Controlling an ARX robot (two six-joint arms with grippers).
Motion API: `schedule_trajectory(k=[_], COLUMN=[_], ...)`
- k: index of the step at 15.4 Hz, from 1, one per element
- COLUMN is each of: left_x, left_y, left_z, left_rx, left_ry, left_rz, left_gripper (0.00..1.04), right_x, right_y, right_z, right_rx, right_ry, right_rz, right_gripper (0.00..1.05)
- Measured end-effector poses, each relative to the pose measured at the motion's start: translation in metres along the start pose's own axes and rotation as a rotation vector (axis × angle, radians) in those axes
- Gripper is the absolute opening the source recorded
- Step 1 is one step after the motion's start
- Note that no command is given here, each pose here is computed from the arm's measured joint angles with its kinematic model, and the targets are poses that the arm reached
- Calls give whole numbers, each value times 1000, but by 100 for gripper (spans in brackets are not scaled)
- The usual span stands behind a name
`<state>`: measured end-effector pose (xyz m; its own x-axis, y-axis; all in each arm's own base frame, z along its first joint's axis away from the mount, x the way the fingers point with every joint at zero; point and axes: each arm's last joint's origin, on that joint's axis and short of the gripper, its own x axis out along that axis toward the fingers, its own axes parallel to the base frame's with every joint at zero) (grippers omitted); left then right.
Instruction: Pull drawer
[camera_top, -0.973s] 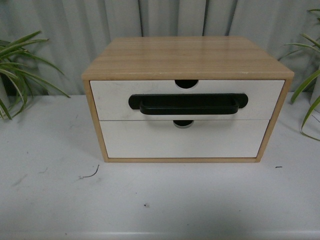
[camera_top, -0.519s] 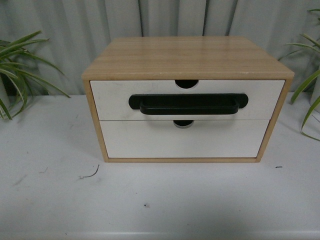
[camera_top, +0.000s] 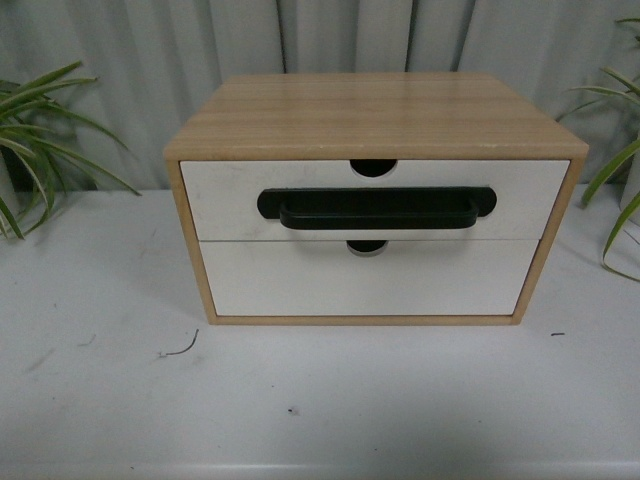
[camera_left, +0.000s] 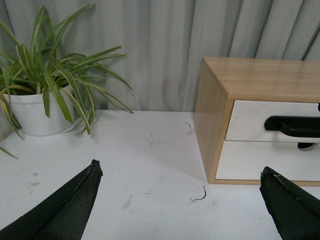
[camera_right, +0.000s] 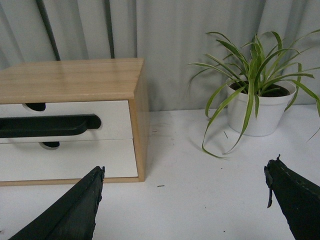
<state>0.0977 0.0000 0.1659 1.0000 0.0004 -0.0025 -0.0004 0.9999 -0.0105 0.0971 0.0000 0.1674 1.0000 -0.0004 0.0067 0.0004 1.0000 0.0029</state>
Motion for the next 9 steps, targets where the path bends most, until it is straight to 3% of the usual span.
schedule_trajectory(k=[9], left_x=[0], left_y=[0], left_z=[0], left_rx=[0], left_ry=[0], left_rz=[0], left_gripper=[98], right_x=[0], right_y=[0], right_z=[0], right_rx=[0], right_ry=[0], right_rz=[0], right_gripper=[98])
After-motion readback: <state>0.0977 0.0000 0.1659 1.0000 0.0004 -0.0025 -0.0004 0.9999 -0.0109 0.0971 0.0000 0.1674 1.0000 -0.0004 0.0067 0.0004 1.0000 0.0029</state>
